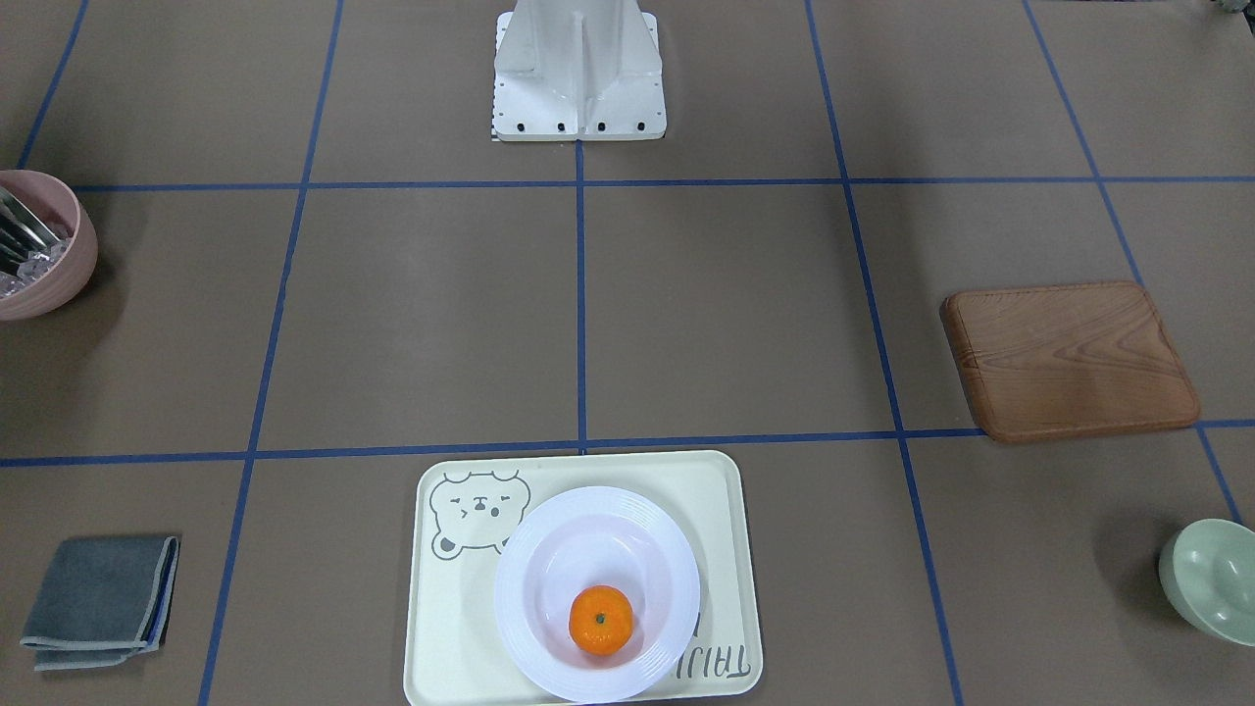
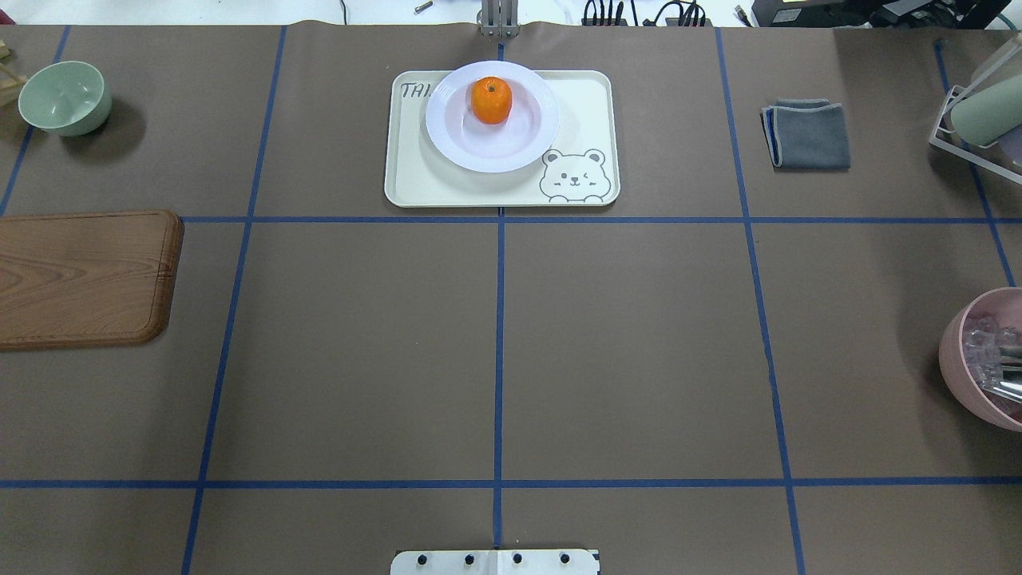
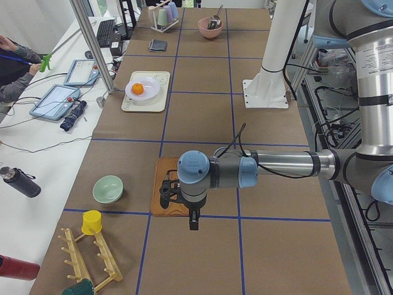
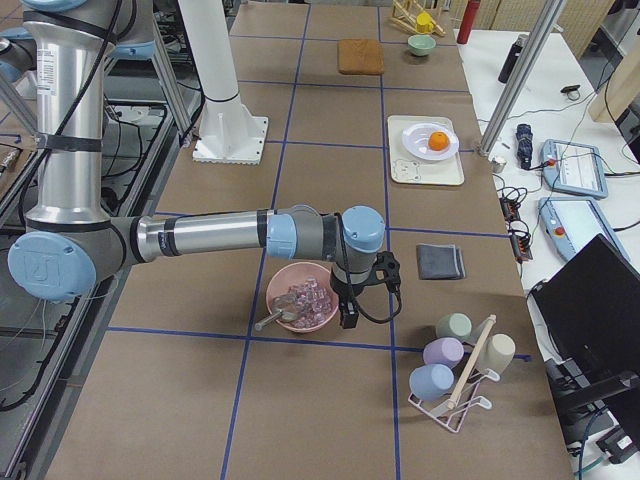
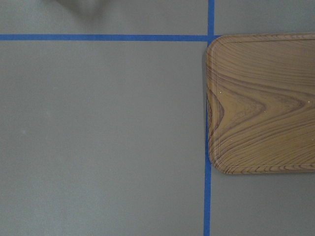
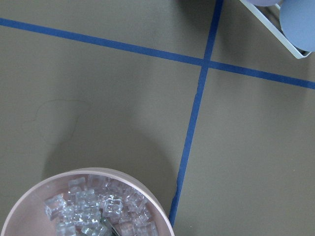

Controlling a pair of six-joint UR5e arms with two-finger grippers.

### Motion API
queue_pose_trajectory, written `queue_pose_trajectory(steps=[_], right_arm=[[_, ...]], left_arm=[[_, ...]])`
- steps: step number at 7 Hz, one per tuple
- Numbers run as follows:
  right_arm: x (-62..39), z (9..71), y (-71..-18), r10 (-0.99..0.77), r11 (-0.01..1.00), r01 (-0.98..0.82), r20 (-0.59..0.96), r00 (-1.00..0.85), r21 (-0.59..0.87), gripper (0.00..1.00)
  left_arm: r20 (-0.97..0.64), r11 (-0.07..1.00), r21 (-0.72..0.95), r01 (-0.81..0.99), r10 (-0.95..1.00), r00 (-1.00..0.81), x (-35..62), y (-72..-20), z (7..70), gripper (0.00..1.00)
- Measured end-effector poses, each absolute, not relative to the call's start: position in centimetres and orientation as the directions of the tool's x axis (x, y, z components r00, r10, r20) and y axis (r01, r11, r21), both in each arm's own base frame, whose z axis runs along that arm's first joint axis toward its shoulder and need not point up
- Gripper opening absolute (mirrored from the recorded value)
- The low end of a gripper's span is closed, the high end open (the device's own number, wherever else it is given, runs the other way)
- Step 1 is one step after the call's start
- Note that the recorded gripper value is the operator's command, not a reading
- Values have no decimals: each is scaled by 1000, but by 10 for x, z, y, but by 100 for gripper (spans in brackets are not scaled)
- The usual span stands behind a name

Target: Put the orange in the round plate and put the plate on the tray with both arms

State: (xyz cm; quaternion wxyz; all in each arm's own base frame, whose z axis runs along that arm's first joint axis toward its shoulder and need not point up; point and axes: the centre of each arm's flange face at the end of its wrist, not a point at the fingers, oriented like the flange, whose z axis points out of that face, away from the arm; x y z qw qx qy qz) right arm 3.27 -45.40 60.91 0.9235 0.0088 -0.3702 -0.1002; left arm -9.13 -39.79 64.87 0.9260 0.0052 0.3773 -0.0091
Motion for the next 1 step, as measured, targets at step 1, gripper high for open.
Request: queue_pose_trajectory(steps=[1], right_arm=[[32, 608, -455, -193, 980, 179, 683, 704, 92, 100]], left_arm=[[-699, 1000, 3, 21, -13, 715, -91, -398, 648, 98]])
